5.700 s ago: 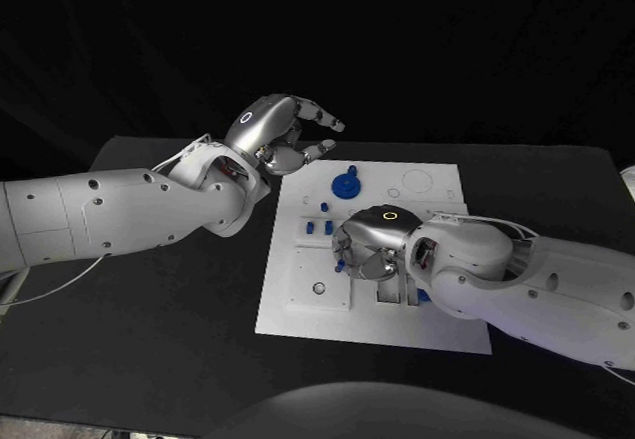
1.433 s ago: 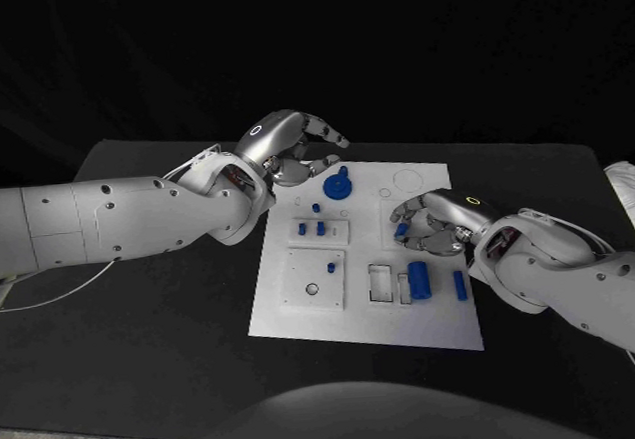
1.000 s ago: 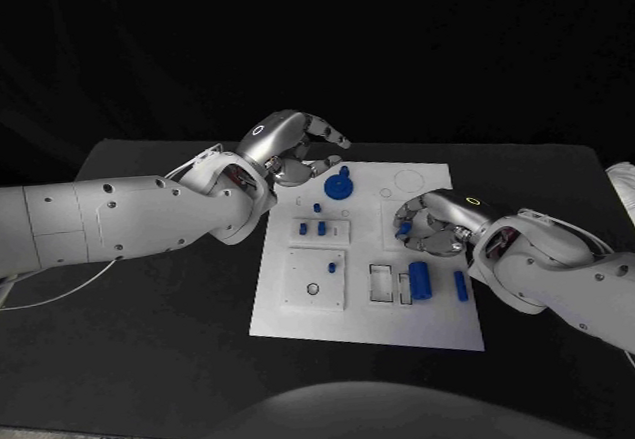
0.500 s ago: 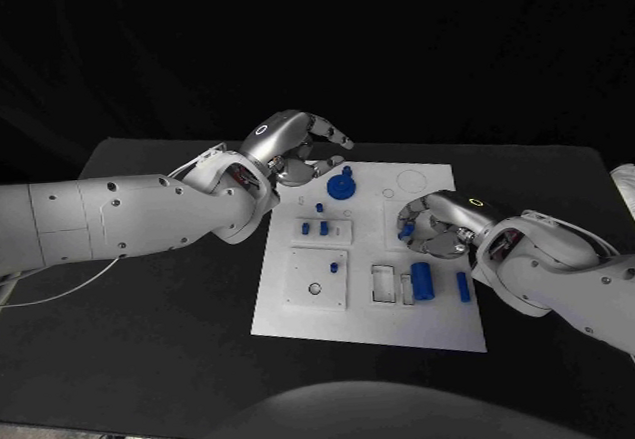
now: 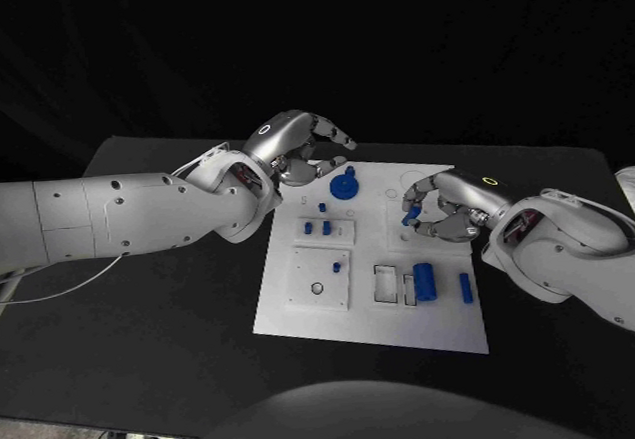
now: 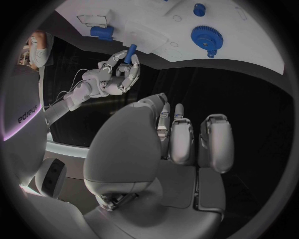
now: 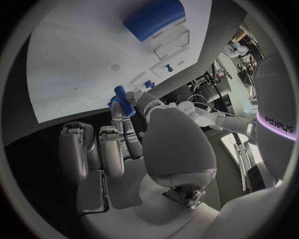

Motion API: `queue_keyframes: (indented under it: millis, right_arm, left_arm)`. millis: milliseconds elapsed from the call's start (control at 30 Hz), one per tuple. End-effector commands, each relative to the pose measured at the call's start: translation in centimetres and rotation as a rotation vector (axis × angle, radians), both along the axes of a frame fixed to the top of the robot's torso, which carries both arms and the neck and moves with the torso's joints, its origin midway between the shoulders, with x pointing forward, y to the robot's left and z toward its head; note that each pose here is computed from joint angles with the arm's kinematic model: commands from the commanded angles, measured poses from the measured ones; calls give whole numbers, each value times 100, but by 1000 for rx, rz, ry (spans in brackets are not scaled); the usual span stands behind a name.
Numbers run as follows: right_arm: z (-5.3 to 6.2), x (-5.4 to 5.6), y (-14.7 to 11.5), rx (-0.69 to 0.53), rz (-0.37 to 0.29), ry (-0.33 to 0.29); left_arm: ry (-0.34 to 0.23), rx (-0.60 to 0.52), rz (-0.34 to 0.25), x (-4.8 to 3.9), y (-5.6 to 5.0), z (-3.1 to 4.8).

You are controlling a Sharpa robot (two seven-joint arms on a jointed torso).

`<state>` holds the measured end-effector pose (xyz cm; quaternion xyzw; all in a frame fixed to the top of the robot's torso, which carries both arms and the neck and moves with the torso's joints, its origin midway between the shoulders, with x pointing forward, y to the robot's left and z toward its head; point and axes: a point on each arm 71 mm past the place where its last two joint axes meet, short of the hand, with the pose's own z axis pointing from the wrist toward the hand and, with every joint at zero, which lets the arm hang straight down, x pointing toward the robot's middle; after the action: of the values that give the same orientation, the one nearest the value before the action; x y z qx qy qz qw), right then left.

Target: Assemble the parts on the task board

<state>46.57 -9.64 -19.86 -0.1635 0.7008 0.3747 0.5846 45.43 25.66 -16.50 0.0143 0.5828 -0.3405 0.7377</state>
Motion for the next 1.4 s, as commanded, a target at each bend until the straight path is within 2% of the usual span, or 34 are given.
queue_keyframes:
  millis: [33,200,667,933,1133,1400]
  right_arm:
    - [72,-45,59,-31,30,1]
    - [183,-166,239,-22,94,0]
    - [261,-562,928,-70,294,-18]
    - [174,-723,1208,-107,362,-18]
    - [62,-835,1356,-115,397,-9]
    - [-72,-895,1392,-134,405,8]
  left_arm:
    - [13,1,-5,4,-18,-6]
    - [15,2,0,18,-19,-13]
    - [8,8,18,88,-7,-44]
    - [8,9,25,100,-1,-50]
    - [10,7,19,89,-18,-48]
    - [14,5,16,75,-27,-46]
